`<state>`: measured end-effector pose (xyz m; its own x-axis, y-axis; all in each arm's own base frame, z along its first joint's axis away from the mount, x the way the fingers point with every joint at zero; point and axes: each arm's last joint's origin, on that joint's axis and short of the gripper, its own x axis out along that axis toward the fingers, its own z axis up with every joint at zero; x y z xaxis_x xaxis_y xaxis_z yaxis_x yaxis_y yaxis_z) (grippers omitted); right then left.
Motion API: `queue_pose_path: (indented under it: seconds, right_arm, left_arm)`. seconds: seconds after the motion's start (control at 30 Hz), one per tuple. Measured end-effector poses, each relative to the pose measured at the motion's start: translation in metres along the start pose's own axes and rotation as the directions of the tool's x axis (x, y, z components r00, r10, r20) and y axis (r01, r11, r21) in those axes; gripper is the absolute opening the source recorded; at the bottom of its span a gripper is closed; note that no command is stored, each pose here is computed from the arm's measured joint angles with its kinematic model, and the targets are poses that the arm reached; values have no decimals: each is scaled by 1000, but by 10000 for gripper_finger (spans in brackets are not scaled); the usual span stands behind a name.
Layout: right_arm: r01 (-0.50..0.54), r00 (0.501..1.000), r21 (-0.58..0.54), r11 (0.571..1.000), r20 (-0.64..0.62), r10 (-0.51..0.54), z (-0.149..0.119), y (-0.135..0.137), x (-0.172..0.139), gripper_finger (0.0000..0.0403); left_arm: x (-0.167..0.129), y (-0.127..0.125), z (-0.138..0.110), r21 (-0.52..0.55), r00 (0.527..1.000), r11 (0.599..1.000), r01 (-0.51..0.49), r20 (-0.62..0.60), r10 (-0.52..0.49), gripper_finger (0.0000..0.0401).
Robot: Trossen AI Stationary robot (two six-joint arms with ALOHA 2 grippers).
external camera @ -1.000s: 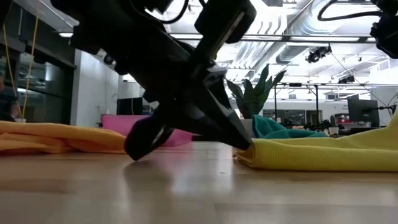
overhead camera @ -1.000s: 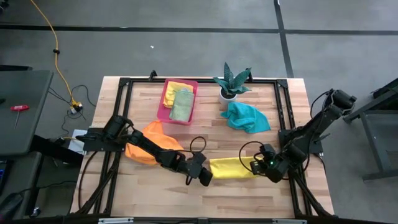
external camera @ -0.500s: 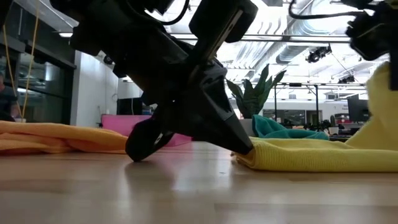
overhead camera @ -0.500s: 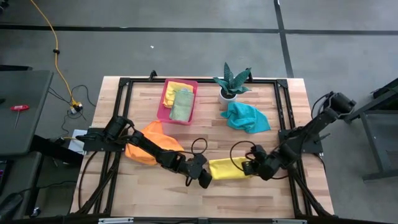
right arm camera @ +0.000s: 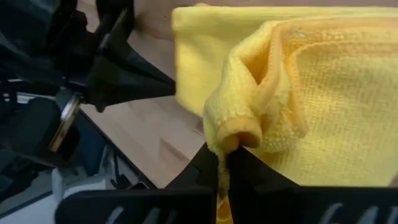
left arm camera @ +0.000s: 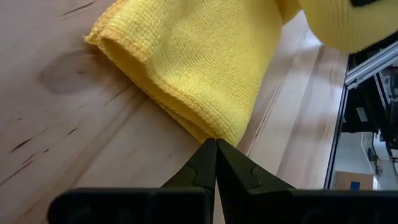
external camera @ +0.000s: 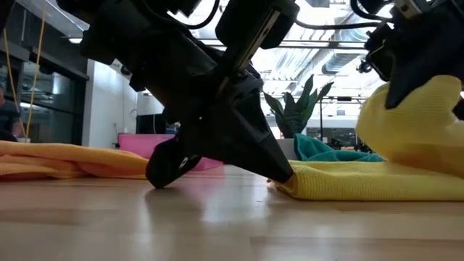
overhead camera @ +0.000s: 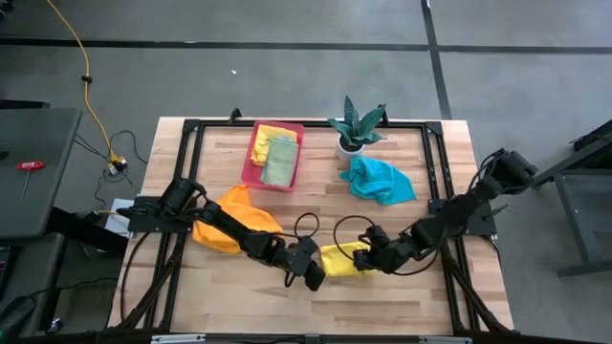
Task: Fold microfiber towels
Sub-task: Fold the yellow microfiber cloth
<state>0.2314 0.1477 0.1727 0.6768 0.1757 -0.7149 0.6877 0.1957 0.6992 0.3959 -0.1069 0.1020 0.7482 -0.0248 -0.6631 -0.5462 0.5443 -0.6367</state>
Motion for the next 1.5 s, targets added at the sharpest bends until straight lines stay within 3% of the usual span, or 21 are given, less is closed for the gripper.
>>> queue_pose_path:
  seconds: [0.27, 0.6, 0.83, 1.1, 1.27, 1.5]
  right_arm:
    - [-82, 997, 0, 997, -2, 82, 1, 8, 3, 0]
    - [-58, 998, 2, 998, 3, 58, 4, 6, 8, 0]
    - [-153, 988, 24, 988, 0, 153, 4, 13, 20, 0]
    - [-121, 992, 37, 992, -21, 122, 3, 9, 27, 0]
    - [-142, 990, 56, 988, 33, 141, 4, 10, 27, 1]
    - [-154, 986, 74, 985, 78, 149, 5, 10, 27, 47]
  left_arm:
    - [0, 1, -1, 8, 1000, 1000, -8, -8, 8, 0]
    - [0, 1, -1, 8, 1000, 1000, -9, -5, 9, 0]
    - [0, 1, 0, 8, 1000, 1000, -10, -2, 10, 0]
    - [0, 2, -1, 8, 1000, 1000, -10, -2, 10, 0]
    - [0, 1, -2, 15, 1000, 1000, -10, -2, 10, 0]
    - [0, 1, -3, 15, 1000, 1000, -10, -2, 10, 0]
